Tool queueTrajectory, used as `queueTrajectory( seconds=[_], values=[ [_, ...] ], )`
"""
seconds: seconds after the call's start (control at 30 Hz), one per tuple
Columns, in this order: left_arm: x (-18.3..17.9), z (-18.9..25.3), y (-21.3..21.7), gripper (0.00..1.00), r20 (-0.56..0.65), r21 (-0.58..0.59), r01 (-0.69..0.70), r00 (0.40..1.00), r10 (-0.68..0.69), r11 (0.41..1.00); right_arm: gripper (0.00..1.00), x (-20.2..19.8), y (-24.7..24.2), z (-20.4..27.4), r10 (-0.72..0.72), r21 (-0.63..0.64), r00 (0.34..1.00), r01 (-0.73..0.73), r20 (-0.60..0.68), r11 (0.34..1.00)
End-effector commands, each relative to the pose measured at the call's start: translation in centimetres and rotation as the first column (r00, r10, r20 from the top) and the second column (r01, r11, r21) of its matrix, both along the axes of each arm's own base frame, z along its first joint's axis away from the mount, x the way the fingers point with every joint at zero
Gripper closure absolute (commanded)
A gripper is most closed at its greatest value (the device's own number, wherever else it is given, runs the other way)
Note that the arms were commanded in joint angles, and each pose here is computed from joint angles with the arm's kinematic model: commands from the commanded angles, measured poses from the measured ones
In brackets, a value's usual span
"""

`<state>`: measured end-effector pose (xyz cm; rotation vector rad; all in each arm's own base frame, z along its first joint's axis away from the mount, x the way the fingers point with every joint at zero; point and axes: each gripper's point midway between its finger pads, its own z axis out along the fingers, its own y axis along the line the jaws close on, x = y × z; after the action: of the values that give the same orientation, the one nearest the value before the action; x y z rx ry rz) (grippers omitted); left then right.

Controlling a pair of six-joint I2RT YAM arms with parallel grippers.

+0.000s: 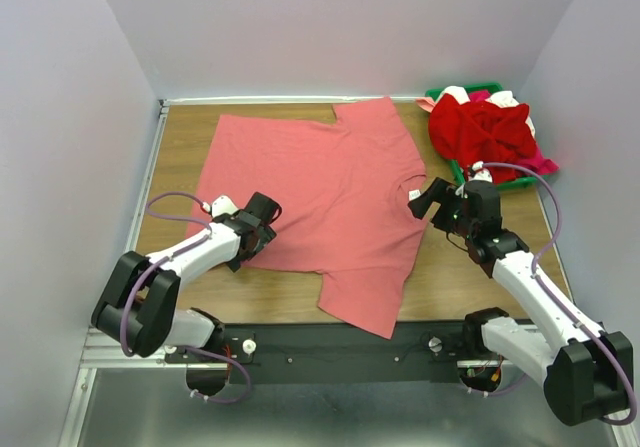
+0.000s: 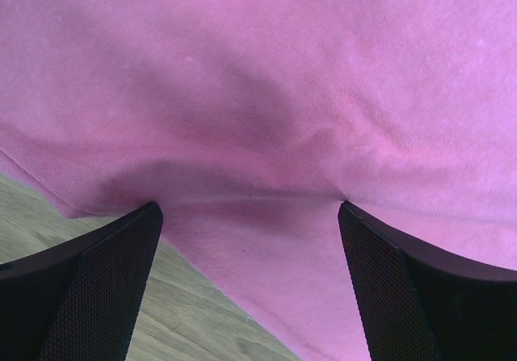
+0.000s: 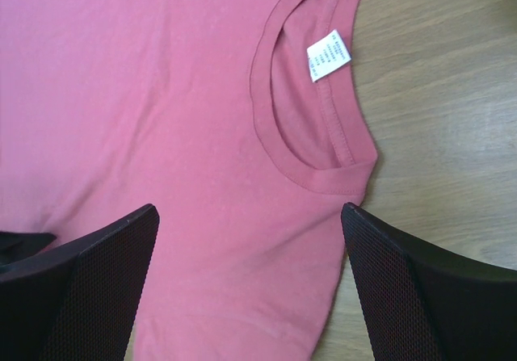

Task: Fold and stack the t-shirts
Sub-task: Flatten the tshirt out

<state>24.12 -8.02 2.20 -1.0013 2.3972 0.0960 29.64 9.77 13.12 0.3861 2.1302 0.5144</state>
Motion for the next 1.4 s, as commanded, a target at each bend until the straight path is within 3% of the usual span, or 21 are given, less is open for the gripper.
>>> queueTrajectory(
  seconds=[0.0, 0.23, 0.43, 0.87, 1.07, 1.2, 1.37],
  values=[
    [-1.9, -1.5, 1.5, 0.01, -0.088, 0.066, 0.008, 0.996, -0.002, 0.998, 0.0, -0.8, 1.5, -0.6, 0.083, 0.04, 0.996, -0.082, -0.022, 0.996],
    [-1.5, 1.7, 0.5, 0.02, 0.012, -0.006, 0.056, 0.998, -0.056, 0.998, 0.0, -1.6, 4.3, -1.5, 0.175, 0.043, 0.983, -0.172, -0.055, 0.984],
    [-0.7, 4.8, 0.1, 0.01, 0.146, -0.052, 0.095, 0.985, -0.086, 0.994, 0.0, -1.5, 5.3, -6.1, 0.144, -0.04, 0.968, -0.155, -0.204, 0.987],
    [0.0, 3.7, 2.6, 0.02, 0.097, 0.012, 0.02, 0.995, -0.021, 1.0, 0.0, 0.8, 1.5, -12.3, -0.077, -0.238, 0.934, -0.009, -0.349, 0.971],
    [-0.1, 3.2, 3.6, 0.02, 0.077, 0.006, -0.003, 0.997, 0.002, 1.0, 0.0, 0.9, 0.1, -11.8, -0.125, -0.248, 0.934, 0.041, -0.335, 0.968],
    [0.0, 3.0, 5.0, 0.02, 0.06, 0.039, -0.062, 0.996, 0.06, 0.997, 0.0, 1.0, -0.5, -11.1, -0.145, -0.264, 0.94, 0.062, -0.308, 0.962],
    [0.2, 3.3, 9.5, 0.01, 0.06, 0.065, -0.249, 0.968, 0.245, 0.966, 0.0, 0.9, 0.1, -10.6, -0.116, -0.234, 0.945, 0.044, -0.306, 0.971]
  ],
)
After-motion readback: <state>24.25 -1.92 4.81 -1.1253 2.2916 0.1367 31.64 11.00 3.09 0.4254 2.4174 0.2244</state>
